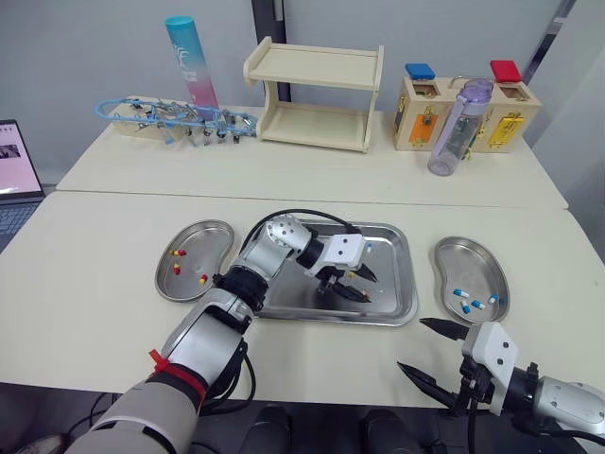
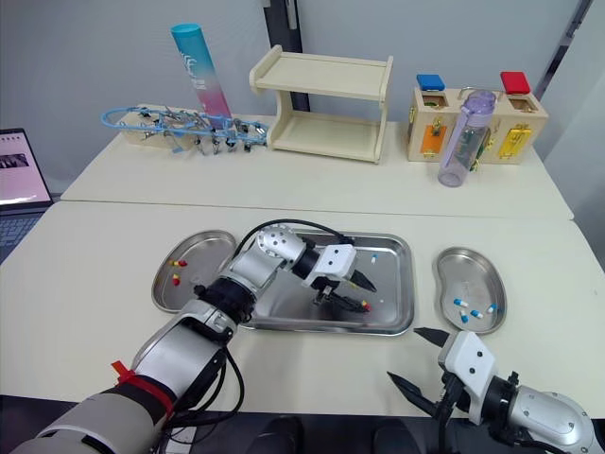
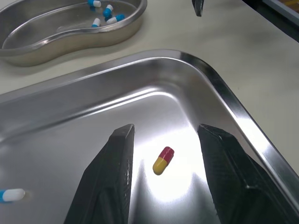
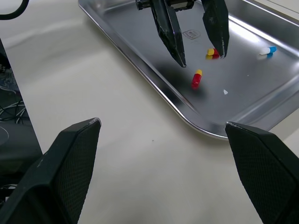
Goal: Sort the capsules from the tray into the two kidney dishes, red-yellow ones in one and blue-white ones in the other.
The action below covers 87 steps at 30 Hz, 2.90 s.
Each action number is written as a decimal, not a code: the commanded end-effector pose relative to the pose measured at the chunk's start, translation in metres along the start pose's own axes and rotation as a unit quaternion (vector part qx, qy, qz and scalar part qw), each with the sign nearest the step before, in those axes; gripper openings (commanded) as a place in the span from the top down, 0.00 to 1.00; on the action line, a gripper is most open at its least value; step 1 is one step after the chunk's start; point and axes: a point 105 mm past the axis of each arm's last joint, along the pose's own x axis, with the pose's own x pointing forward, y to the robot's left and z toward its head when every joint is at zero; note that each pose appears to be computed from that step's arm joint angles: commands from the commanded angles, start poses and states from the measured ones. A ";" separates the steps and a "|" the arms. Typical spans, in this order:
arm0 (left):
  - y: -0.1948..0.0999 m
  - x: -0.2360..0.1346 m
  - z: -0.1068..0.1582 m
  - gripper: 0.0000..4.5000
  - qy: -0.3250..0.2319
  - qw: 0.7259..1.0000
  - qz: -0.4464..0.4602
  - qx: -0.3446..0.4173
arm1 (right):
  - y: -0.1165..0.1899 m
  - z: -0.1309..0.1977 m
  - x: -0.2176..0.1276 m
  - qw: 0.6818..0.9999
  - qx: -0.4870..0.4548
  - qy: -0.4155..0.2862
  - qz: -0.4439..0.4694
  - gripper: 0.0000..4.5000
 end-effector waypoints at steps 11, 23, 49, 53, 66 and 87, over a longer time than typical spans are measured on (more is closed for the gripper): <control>0.004 0.012 -0.010 0.55 0.041 0.999 -0.001 0.011 | 0.002 0.018 0.003 1.000 -0.018 -0.024 0.006 0.00; -0.002 0.021 -0.019 0.67 0.084 0.996 -0.040 0.013 | 0.003 0.018 0.004 1.000 -0.014 -0.022 0.004 0.00; -0.037 -0.145 0.006 0.99 -0.056 0.928 0.273 -0.248 | -0.003 0.025 0.023 0.996 -0.074 -0.038 0.036 0.00; -0.074 -0.197 -0.019 0.99 -0.030 0.848 0.421 -0.322 | -0.002 0.027 0.031 0.994 -0.076 -0.052 0.054 0.00; -0.118 -0.242 -0.072 0.94 -0.013 0.670 0.634 -0.385 | -0.008 0.039 0.056 0.986 -0.099 -0.084 0.108 0.00; -0.197 -0.312 -0.081 0.10 0.003 0.580 0.725 -0.371 | -0.038 0.034 0.020 0.992 -0.110 -0.043 0.048 0.00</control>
